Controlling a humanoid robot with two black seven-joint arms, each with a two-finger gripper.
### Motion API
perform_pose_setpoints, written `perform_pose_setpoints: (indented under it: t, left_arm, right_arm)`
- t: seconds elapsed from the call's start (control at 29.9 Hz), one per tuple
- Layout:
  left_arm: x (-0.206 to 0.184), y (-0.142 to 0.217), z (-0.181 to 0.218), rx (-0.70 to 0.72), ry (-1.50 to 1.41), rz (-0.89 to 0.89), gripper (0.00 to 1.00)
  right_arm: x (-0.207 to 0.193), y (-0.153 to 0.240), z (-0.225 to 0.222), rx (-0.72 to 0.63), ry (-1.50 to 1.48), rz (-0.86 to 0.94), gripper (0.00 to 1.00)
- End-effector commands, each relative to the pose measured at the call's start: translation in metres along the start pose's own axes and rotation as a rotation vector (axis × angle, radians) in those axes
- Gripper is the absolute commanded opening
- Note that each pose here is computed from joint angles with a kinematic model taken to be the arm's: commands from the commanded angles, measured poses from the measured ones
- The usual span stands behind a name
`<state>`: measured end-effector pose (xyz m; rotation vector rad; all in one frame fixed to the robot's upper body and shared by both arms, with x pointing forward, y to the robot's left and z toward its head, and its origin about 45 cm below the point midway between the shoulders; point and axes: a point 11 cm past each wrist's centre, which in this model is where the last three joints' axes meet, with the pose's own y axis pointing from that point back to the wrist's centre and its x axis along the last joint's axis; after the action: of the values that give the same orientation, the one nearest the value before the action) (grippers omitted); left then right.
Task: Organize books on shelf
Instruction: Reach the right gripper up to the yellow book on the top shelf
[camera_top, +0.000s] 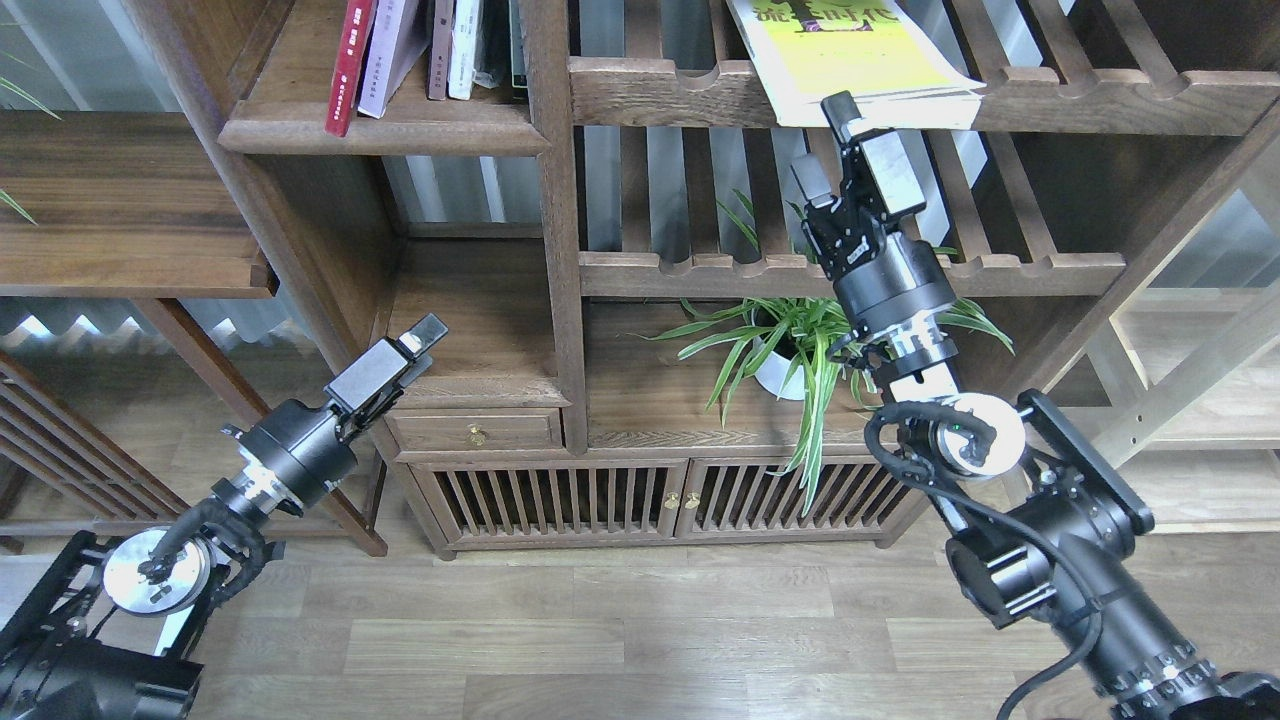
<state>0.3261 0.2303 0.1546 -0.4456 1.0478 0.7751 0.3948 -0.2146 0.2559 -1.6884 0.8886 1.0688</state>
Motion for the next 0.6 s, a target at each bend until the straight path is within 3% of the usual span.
perform_pose_setpoints:
  t: [0.0,0.4,0.57]
  left_arm:
    - [0.001,0.002,0.001,0.001,-0.004,0.005,0.98]
    - [0.003,0.004,-0.001,0.002,0.000,0.012,0.98]
    - [0.003,0.004,-0.001,0.001,0.002,0.010,0.98]
  right_arm:
    - [0.001,-0.005,-0.004,0.004,0.011,0.021,0.99]
    - [-0.007,-0.022,-0.027,0.045,0.047,0.011,0.98]
    - [-0.007,-0.022,-0.027,0.047,0.047,0.012,0.90]
